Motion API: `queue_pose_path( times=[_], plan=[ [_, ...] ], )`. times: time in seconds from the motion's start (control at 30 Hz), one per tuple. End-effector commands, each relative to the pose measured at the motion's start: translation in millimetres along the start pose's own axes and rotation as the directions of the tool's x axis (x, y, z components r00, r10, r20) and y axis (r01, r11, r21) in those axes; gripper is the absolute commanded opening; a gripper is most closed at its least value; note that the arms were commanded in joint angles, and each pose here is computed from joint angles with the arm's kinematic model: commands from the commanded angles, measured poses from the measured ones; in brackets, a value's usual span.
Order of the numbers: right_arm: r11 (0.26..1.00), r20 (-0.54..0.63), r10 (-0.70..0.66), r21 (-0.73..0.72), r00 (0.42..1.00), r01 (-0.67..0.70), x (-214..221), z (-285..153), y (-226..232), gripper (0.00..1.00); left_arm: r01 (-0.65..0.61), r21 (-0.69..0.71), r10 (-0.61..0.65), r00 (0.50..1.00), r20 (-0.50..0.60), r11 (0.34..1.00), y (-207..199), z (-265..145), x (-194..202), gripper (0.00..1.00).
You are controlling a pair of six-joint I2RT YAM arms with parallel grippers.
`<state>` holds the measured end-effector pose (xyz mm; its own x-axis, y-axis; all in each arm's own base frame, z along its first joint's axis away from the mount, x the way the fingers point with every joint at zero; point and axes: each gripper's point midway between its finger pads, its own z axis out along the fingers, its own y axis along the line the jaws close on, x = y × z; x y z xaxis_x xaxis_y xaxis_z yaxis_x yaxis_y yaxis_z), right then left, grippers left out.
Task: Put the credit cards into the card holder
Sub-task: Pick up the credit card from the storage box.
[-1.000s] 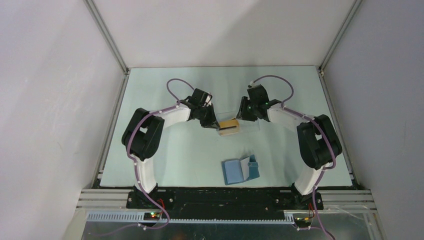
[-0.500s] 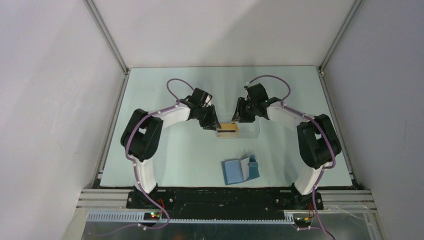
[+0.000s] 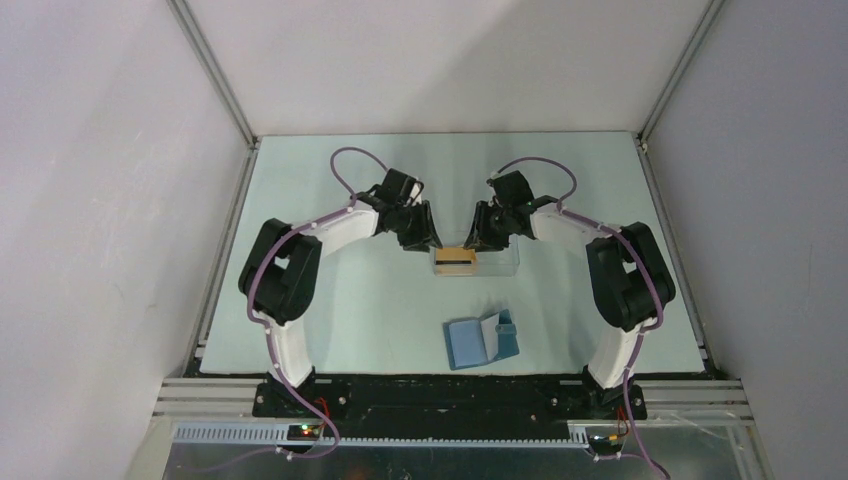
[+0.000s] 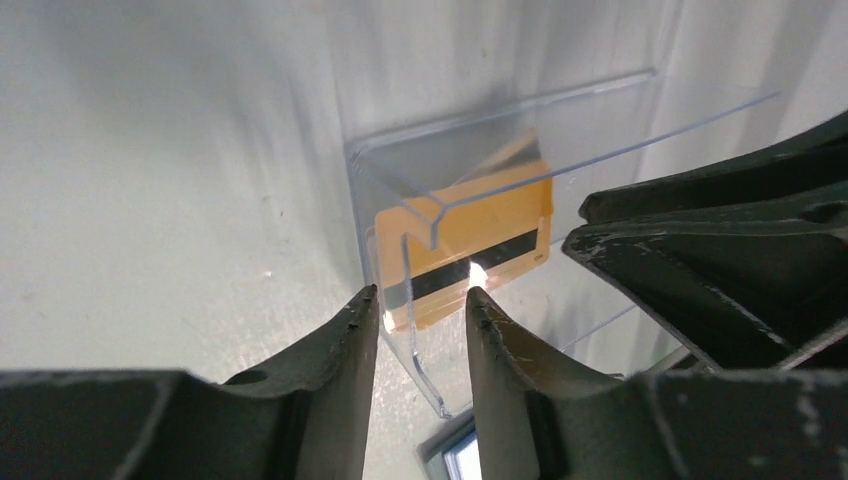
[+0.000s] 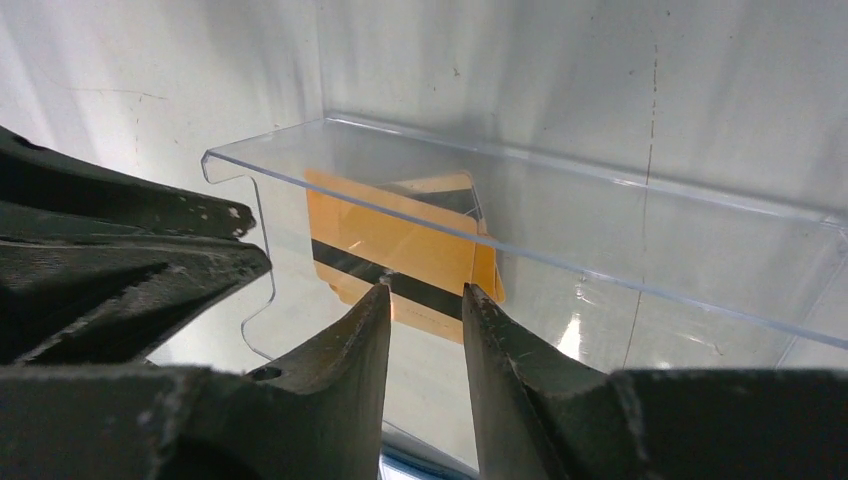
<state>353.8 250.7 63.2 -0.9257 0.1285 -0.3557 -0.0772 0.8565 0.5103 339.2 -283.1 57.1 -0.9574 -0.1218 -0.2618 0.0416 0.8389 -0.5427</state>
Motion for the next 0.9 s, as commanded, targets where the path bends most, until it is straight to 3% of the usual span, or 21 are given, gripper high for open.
queue_pose_path(
  times=[0.0,0.3,0.73,0.87],
  plan=[
    [1.0,0.031,0.005,-0.019,1.0,-0.004,-15,-4,7,0.37,-0.132,0.018,0.128,0.982,0.135,0.991,-23,-20,-43,0.42],
    [0.999,0.024,0.022,-0.024,0.999,-0.021,-17,-2,5,0.36,-0.24,-0.009,0.239,0.964,0.119,0.971,-19,-4,-54,0.4],
    [0.998,-0.025,0.045,-0.031,0.999,-0.046,-8,10,5,0.34,-0.256,-0.037,0.258,0.963,0.083,0.966,-11,1,-49,0.22],
    [0.998,-0.033,0.051,-0.025,0.998,-0.052,-6,14,4,0.28,-0.254,-0.035,0.257,0.963,0.084,0.966,-11,-1,-48,0.19]
  ],
)
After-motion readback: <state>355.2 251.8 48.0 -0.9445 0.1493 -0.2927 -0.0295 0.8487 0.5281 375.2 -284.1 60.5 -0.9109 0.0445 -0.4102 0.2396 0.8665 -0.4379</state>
